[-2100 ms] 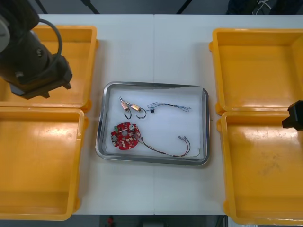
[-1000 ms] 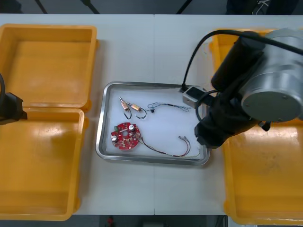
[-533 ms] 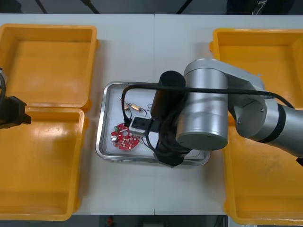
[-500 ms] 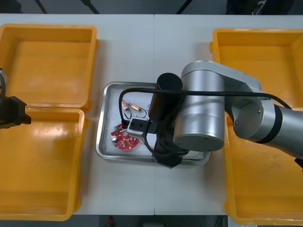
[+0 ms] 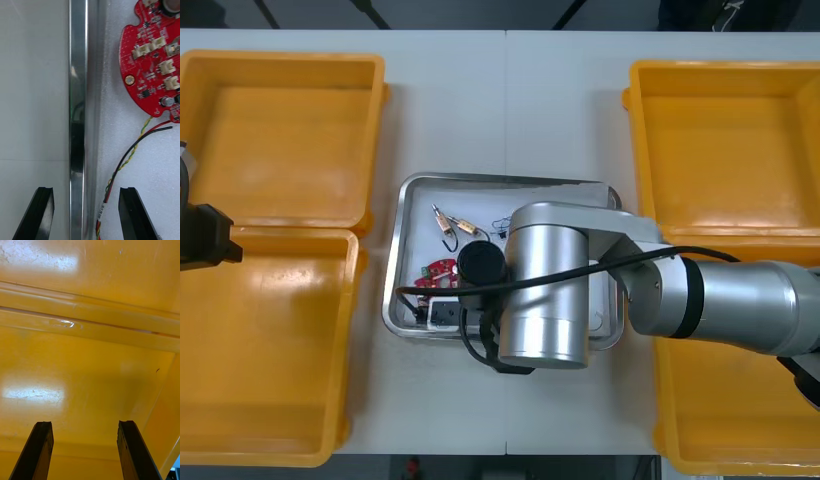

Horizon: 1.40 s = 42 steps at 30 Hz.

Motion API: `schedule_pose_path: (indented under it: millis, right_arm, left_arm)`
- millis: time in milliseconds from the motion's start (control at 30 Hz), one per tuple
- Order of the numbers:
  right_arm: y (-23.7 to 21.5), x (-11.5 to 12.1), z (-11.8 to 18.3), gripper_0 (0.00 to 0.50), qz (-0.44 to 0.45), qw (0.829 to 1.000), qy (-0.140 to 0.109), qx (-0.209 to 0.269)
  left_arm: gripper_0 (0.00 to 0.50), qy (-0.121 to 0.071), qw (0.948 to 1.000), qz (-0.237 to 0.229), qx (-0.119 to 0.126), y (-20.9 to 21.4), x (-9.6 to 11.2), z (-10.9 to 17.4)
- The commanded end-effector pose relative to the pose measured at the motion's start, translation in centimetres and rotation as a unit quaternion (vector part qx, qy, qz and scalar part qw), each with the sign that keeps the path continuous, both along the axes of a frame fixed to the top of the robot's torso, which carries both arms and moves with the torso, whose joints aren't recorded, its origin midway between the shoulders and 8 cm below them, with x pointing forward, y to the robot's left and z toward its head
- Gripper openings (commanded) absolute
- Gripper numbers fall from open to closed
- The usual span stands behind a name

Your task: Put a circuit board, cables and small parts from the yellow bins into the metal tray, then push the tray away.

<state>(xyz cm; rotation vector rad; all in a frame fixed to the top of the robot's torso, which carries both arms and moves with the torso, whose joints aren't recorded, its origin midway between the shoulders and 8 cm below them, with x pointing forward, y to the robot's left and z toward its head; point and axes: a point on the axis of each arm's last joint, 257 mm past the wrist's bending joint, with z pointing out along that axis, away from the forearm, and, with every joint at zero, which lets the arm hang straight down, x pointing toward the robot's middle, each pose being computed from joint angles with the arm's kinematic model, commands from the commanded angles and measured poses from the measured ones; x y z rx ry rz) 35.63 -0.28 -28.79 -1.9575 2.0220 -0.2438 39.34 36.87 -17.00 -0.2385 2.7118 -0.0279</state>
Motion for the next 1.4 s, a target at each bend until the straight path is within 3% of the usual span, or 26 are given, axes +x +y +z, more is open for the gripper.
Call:
schedule_pose_path:
  millis: [33, 300, 667, 700, 800, 833, 933, 1033, 1200, 1400]
  right_arm:
    - [1.7, -0.5, 0.4, 0.500, 0.044, 0.999, -0.014, -0.005]
    - [1.4, -0.1, -0.5, 0.500, 0.047, 0.998, -0.029, -0.014]
    - [1.9, 0.5, -1.6, 0.500, 0.036, 0.999, -0.023, -0.012]
    - [1.9, 0.5, -1.6, 0.451, 0.036, 0.999, -0.023, -0.011]
    - [1.8, 0.7, -1.6, 0.062, 0.034, 0.999, -0.024, -0.013]
    - [1.9, 0.7, -1.5, 0.038, 0.035, 0.999, -0.025, -0.012]
    - [1.7, 0.8, -1.6, 0.000, 0.034, 0.999, -0.025, -0.014]
    - [1.5, 1.2, -1.4, 0.000, 0.034, 0.999, -0.034, -0.015]
    - [1.4, 2.6, -0.3, 0.000, 0.042, 0.997, -0.067, -0.011]
    - [2.0, 5.3, 1.8, 0.000, 0.054, 0.991, -0.124, 0.006]
  left_arm:
    - [0.500, -0.012, 0.9984, -0.028, 0.049, 2.3, 0.3, 1.2]
    - [0.500, -0.016, 0.9979, -0.027, 0.056, 2.6, 0.5, 1.3]
    - [0.500, -0.017, 0.9979, -0.027, 0.057, 2.7, 0.5, 1.3]
    - [0.500, -0.017, 0.9979, -0.027, 0.057, 2.7, 0.5, 1.3]
    - [0.500, -0.017, 0.9979, -0.027, 0.057, 2.7, 0.5, 1.3]
    - [0.500, -0.017, 0.9979, -0.027, 0.057, 2.7, 0.5, 1.3]
    - [0.500, -0.017, 0.9979, -0.027, 0.057, 2.7, 0.5, 1.3]
    - [0.500, -0.017, 0.9979, -0.027, 0.057, 2.7, 0.5, 1.3]
    - [0.500, -0.017, 0.9979, -0.027, 0.057, 2.7, 0.5, 1.3]
    - [0.500, -0.017, 0.9979, -0.027, 0.057, 2.7, 0.5, 1.3]
